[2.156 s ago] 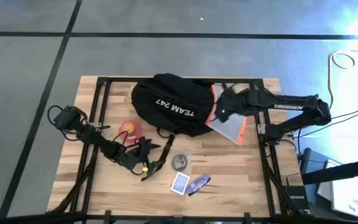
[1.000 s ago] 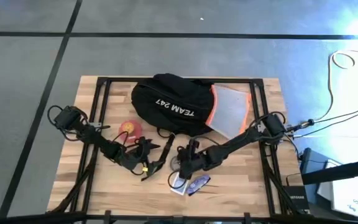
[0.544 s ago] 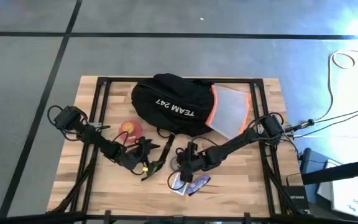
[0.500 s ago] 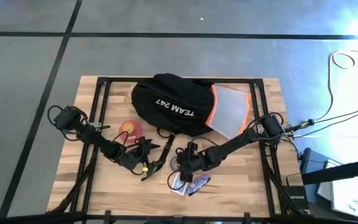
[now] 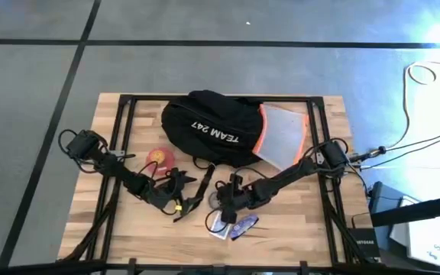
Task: Unpack backpack
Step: Move the black earphones to the center of the table
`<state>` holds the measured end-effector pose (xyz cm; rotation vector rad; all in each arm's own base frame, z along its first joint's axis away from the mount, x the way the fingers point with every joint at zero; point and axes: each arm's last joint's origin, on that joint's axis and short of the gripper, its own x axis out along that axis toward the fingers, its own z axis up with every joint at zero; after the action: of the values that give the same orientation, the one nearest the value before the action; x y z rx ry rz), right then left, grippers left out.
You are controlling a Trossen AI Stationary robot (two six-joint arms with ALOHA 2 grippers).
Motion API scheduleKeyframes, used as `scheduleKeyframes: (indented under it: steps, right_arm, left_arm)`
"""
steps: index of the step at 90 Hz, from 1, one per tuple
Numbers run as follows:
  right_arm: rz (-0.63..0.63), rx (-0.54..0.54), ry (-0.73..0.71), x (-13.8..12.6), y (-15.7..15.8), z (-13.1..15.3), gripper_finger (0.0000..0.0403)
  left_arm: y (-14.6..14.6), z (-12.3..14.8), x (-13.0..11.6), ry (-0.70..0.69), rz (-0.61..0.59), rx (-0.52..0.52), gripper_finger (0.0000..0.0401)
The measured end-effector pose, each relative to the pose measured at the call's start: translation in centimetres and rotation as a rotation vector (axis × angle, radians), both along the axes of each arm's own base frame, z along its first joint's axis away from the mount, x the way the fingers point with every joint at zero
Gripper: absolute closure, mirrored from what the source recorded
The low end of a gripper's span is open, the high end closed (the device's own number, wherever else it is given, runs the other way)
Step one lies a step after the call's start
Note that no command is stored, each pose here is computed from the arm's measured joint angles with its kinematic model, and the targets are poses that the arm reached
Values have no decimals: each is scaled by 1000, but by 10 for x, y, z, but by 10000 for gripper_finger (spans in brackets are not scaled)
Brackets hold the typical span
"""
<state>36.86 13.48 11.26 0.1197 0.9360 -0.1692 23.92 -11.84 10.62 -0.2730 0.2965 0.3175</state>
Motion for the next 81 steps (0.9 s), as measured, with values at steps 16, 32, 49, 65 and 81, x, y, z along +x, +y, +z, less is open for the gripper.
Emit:
scheduleKeyframes:
  steps: [16, 32, 49, 65, 81]
  right_arm:
    - [0, 0, -1, 0, 0, 0, 261]
    - [12, 18, -11, 1, 1, 0, 271]
    - [13, 22, -12, 1, 1, 0, 272]
    - [9, 31, -16, 2, 1, 0, 272]
    - [9, 34, -21, 2, 2, 0, 272]
  left_arm:
    - [0, 0, 0, 0, 0, 0, 38]
    - [0, 1, 0, -13, 16, 0, 38]
    - [0, 2, 0, -24, 14, -4, 38]
    - [-2, 9, 3, -74, -17, -13, 38]
    - [-3, 18, 3, -108, -49, -15, 38]
